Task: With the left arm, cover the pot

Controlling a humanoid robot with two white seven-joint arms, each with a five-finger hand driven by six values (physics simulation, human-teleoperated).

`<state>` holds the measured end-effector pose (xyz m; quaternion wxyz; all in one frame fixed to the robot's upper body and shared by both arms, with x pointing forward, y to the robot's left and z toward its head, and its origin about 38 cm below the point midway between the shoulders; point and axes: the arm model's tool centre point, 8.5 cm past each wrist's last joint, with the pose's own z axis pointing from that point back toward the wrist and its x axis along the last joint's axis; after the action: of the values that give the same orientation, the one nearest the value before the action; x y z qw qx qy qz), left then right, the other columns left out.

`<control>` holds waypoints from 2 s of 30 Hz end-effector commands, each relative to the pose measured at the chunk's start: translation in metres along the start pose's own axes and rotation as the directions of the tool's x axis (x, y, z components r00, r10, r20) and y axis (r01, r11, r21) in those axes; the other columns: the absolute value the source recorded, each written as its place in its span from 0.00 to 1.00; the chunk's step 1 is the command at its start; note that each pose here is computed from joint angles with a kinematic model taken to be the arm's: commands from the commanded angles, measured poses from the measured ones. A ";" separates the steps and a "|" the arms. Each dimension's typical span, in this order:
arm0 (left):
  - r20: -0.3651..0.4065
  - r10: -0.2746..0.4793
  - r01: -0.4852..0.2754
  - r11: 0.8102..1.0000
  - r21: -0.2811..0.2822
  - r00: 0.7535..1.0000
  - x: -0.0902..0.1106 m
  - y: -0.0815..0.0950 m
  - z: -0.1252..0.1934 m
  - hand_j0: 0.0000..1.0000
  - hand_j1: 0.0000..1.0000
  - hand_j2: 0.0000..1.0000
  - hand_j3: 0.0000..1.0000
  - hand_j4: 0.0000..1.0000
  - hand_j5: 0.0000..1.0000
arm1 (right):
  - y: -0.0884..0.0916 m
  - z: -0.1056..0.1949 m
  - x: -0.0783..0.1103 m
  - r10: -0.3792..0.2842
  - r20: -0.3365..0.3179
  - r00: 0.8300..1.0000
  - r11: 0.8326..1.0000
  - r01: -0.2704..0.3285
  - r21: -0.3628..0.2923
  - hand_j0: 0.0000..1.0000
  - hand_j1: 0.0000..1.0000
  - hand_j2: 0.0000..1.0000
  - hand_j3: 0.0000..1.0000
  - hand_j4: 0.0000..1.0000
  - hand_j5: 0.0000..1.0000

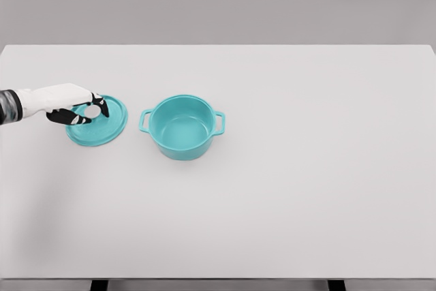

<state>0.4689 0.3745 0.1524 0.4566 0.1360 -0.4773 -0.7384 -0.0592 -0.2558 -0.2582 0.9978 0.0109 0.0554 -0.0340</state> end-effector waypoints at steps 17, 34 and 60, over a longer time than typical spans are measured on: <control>0.032 -0.081 0.080 0.995 0.053 0.996 0.015 0.031 0.019 0.49 0.49 0.49 0.49 0.49 0.49 | 0.000 0.000 0.000 -0.001 0.000 1.000 1.000 0.001 0.000 1.00 1.00 1.00 1.00 1.00 1.00; 0.112 -0.240 0.229 0.968 0.104 0.964 0.056 0.067 0.060 0.49 0.49 0.49 0.49 0.49 0.49 | 0.000 0.000 0.000 0.000 0.000 1.000 1.000 0.000 0.000 1.00 1.00 1.00 1.00 1.00 1.00; 0.287 -0.334 0.290 0.939 0.186 0.898 0.132 0.072 0.003 0.50 0.50 0.50 0.50 0.50 0.50 | 0.000 0.000 0.000 0.000 0.000 1.000 1.000 0.000 0.000 1.00 1.00 1.00 1.00 1.00 1.00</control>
<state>0.4333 0.2690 0.2491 0.2411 0.1292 -0.5628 -0.7800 -0.0592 -0.2558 -0.2582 0.9978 0.0109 0.0554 -0.0339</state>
